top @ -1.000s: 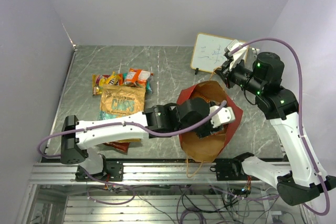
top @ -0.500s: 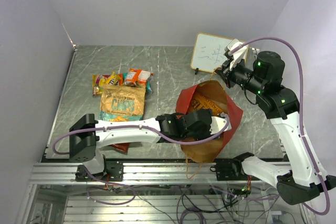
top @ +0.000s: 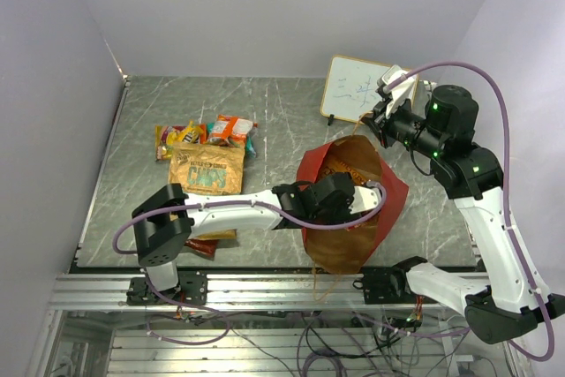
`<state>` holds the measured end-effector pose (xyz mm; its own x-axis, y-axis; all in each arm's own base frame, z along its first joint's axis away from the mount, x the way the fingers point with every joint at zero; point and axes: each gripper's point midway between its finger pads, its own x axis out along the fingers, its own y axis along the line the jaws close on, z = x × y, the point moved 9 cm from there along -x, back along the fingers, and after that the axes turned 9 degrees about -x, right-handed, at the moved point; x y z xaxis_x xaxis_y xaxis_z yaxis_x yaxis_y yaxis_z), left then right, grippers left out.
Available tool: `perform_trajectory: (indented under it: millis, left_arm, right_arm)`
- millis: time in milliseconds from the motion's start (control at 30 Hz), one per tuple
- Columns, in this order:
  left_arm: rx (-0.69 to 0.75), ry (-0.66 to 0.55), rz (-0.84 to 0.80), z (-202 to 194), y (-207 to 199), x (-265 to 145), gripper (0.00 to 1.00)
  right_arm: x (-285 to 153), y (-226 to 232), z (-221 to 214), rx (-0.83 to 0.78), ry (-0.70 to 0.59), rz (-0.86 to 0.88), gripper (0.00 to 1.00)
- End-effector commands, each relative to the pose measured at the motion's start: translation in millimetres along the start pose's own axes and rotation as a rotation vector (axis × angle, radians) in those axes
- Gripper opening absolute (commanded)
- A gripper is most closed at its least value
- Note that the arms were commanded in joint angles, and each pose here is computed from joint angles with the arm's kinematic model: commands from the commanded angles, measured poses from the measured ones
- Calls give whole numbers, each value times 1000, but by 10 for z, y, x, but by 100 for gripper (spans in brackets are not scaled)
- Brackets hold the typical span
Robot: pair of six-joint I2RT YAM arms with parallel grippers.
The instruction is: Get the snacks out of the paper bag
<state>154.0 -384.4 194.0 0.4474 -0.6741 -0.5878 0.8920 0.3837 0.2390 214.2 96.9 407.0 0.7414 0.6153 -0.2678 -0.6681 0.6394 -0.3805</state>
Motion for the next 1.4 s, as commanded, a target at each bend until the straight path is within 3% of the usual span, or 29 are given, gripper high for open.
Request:
perform_trajectory:
  millis: [0, 300, 667, 900, 1033, 1167, 1367]
  left_arm:
    - [58, -66, -14, 44, -27, 98, 82]
    - [179, -41, -5, -29, -46, 289, 87]
    - [162, -2, 146, -168, 1, 510, 90]
    - [170, 1, 205, -178, 105, 670, 85]
    - [160, -6, 199, -111, 190, 688, 69]
    - [154, -17, 206, -38, 241, 649, 34]
    - [138, -32, 205, 99, 274, 547, 16]
  right_arm:
    - [-96, -46, 161, -23, -63, -28, 0]
    - [-74, -65, 204, -23, -74, -20, 0]
    - [-80, -74, 228, -23, -76, -20, 0]
    - [-61, -73, 257, -11, -88, -7, 0]
    - [-55, -80, 278, -10, -91, -3, 0]
    - [-49, -86, 274, -12, -88, -6, 0]
    - [-28, -94, 282, -15, -92, -3, 0]
